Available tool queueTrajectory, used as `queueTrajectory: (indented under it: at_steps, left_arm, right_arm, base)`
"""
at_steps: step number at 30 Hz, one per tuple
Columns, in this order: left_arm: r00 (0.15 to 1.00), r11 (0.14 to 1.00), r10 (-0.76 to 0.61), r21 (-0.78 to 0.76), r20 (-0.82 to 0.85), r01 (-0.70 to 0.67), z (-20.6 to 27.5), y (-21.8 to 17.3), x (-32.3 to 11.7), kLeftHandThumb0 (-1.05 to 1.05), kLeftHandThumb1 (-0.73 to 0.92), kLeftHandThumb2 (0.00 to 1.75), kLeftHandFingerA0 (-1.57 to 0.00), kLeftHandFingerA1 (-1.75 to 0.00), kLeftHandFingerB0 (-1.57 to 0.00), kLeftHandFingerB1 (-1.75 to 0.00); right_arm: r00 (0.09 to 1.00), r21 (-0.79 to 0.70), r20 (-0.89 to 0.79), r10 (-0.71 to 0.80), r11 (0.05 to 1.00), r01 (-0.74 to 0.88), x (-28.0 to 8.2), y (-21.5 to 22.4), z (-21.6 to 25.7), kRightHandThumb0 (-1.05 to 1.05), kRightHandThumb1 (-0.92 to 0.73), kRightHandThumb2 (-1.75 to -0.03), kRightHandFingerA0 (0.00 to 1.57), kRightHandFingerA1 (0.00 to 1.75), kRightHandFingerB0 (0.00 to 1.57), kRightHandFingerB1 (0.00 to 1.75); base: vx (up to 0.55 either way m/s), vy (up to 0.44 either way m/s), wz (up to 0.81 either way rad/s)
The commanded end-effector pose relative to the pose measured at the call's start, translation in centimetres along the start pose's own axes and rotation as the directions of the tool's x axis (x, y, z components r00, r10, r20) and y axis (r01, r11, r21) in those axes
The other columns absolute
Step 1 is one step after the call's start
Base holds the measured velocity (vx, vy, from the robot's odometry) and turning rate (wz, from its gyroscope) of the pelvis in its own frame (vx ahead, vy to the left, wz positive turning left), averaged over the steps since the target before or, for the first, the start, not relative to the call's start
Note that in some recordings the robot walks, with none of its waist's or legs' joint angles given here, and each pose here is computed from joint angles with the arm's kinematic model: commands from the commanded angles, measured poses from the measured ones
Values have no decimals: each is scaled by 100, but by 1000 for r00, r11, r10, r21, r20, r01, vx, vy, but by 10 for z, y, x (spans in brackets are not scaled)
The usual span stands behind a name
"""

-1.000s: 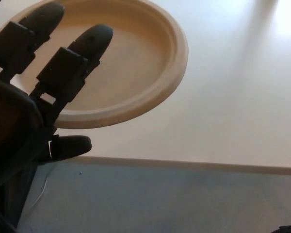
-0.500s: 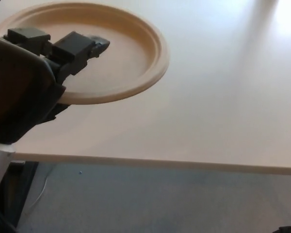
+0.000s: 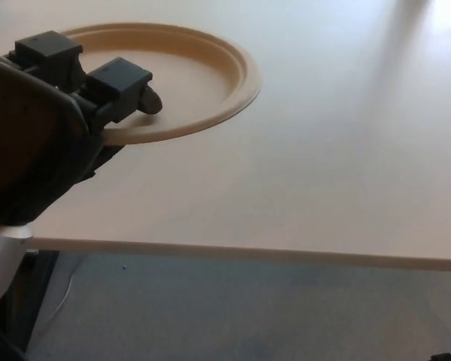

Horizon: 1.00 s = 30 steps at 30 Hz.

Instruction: A person passes a plate to the robot and the robot grabs it with its left hand and places it at the centre of the table infront of it

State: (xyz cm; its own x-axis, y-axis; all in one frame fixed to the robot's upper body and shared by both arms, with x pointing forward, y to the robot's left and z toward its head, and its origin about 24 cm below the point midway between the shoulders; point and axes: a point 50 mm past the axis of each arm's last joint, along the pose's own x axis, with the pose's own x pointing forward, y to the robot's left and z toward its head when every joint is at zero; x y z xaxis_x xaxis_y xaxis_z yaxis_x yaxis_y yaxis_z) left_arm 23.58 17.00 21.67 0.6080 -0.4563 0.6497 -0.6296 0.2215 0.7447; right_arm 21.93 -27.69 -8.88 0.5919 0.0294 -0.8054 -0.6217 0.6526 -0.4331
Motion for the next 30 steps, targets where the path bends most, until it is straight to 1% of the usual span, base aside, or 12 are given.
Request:
queueTrajectory:
  at_steps: [1, 2, 3, 5, 6, 7, 8, 10, 17, 27, 28, 30]
  left_arm:
    - [998, 998, 54, 25, 34, -55, 2, 0, -3, -29, 50, 89, -97, -112, -78, -88]
    - [998, 998, 55, 28, 39, -56, 3, 0, -3, -29, 50, 89, -97, -112, -78, -88]
    - [998, 998, 56, 30, 41, -57, 3, 0, -3, -30, 60, 60, -92, -125, -78, -85]
    - [997, 998, 63, 26, 46, -64, 4, -1, -2, -29, 60, 59, -93, -124, -79, -83]
    - [997, 998, 64, 25, 47, -66, 6, 0, -1, -26, 65, 60, -90, -128, -74, -93]
    - [997, 997, 65, 25, 47, -66, 6, -1, 0, -26, 65, 60, -90, -128, -74, -93]
    - [996, 997, 70, 21, 52, -71, 7, -1, 1, -23, 66, 61, -89, -131, -71, -99]
    - [995, 997, 76, 8, 61, -76, 9, -5, 4, -21, 66, 60, -90, -132, -68, -112]
    - [992, 997, 80, -23, 100, -78, 15, -26, 19, -17, 64, 59, -83, -152, -65, -118]
    - [993, 1000, 17, 12, 118, -19, 19, -74, 40, -21, 62, 60, -84, -158, -76, -84]
    - [993, 1000, 7, 20, 117, -9, 18, -81, 42, -22, 58, 60, -89, -155, -81, -68]
    - [994, 1000, -16, 25, 107, 13, 15, -91, 44, -23, 56, 59, -93, -150, -86, -54]
  right_arm:
    - [1000, -27, -1, -3, 1000, 3, -2, -6, -2, -80, -84, -65, 40, 59, 35, 49]
    - [1000, -13, -4, -5, 1000, 5, -2, -6, -2, -80, -84, -65, 40, 59, 35, 49]
    - [1000, -20, -7, -6, 1000, 6, -2, -6, -2, -74, -63, -108, 42, 66, 28, 56]
    - [1000, -23, -5, -4, 1000, 4, -2, -7, -2, -74, -64, -109, 42, 66, 30, 57]
    - [1000, -20, 2, -2, 1000, 2, -2, -8, -1, -79, -85, -65, 42, 60, 38, 50]
    - [1000, -19, 4, -1, 1000, 1, -3, -9, 0, -79, -85, -65, 42, 60, 38, 50]
    - [1000, -16, 6, 0, 1000, 0, -3, -9, 0, -73, -64, -109, 42, 66, 33, 59]
    - [1000, -18, 3, -3, 1000, 3, -3, -9, 0, -81, -83, -66, 45, 60, 37, 50]
    - [1000, -37, 3, -8, 999, 8, -2, -11, 3, -82, -82, -68, 42, 58, 34, 49]
    - [1000, -54, 19, -12, 998, 13, -1, -16, 9, -83, -82, -68, 42, 59, 35, 50]
    - [1000, -59, 20, -12, 998, 13, -1, -16, 10, -75, -65, -110, 43, 66, 30, 57]
    - [1000, -61, 22, -12, 998, 13, -1, -17, 11, -76, -64, -110, 42, 66, 30, 57]
  base:
    - [0, 0, 0]
    - [0, 0, 0]
    - [0, 0, 0]
    - [0, 0, 0]
    - [0, 0, 0]
    - [0, 0, 0]
    - [0, 0, 0]
    - [0, 0, 0]
    - [0, 0, 0]
    - [0, 0, 0]
    - [0, 0, 0]
    - [0, 0, 0]
